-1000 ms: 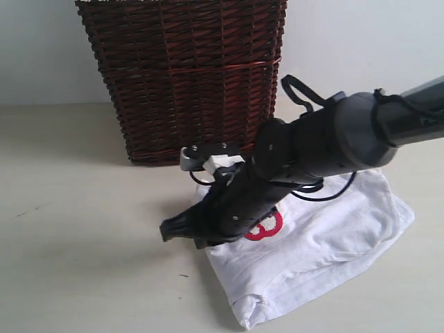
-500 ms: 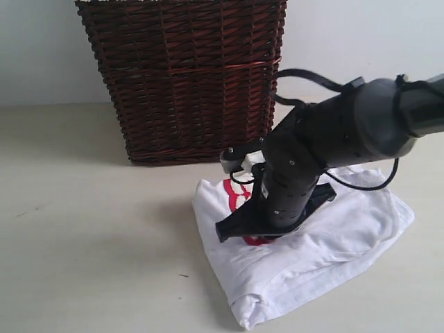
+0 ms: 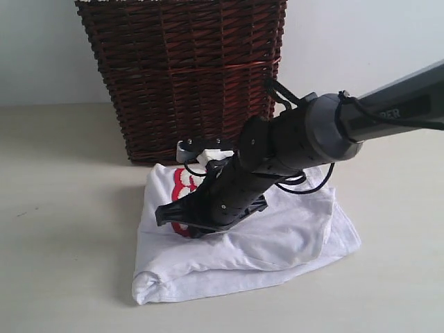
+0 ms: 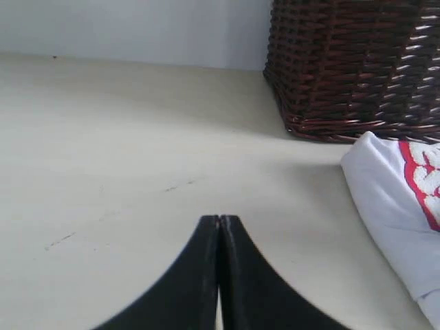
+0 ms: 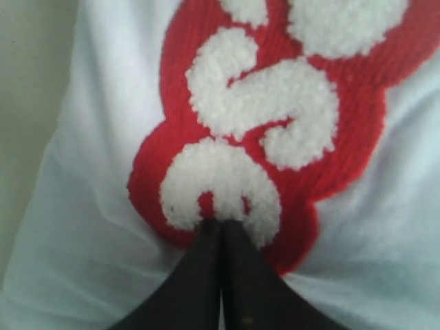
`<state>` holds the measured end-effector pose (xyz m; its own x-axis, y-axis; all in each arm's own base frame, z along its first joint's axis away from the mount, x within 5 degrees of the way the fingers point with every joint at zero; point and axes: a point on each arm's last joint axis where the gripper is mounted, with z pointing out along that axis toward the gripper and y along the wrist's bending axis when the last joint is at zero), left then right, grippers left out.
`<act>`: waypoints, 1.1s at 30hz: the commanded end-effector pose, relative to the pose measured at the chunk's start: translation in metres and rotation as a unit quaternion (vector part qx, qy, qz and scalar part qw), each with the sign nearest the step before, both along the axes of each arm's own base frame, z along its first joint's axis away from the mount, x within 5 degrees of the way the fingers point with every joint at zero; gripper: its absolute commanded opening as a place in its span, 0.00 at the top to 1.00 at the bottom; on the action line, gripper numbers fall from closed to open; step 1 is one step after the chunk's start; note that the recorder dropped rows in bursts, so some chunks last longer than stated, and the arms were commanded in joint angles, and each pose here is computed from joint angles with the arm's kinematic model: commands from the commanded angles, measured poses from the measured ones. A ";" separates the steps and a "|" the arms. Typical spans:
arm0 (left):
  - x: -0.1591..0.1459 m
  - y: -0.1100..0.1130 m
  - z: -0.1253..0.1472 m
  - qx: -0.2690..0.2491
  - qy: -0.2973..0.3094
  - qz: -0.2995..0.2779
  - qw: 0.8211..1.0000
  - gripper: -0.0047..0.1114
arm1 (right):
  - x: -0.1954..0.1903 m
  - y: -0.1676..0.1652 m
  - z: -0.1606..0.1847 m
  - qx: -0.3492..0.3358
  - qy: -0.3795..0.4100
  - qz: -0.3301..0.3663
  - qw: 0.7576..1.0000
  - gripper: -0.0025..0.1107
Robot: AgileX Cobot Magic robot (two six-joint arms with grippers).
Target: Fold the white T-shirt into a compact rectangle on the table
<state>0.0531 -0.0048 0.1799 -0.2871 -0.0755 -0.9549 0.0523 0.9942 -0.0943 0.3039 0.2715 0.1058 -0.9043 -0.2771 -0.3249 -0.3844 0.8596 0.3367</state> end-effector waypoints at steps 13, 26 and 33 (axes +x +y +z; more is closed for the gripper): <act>0.000 0.000 0.001 -0.007 -0.008 -0.002 1.000 0.96 | -0.028 -0.032 0.148 0.048 -0.207 0.044 0.976 0.98; 0.000 0.000 0.001 -0.007 -0.008 -0.002 1.000 0.96 | -0.219 -0.197 0.268 0.209 -0.467 -0.009 0.859 0.98; 0.000 0.000 0.001 -0.007 -0.008 -0.002 1.000 0.96 | -0.254 -0.226 0.277 0.255 -0.506 -0.026 0.824 0.98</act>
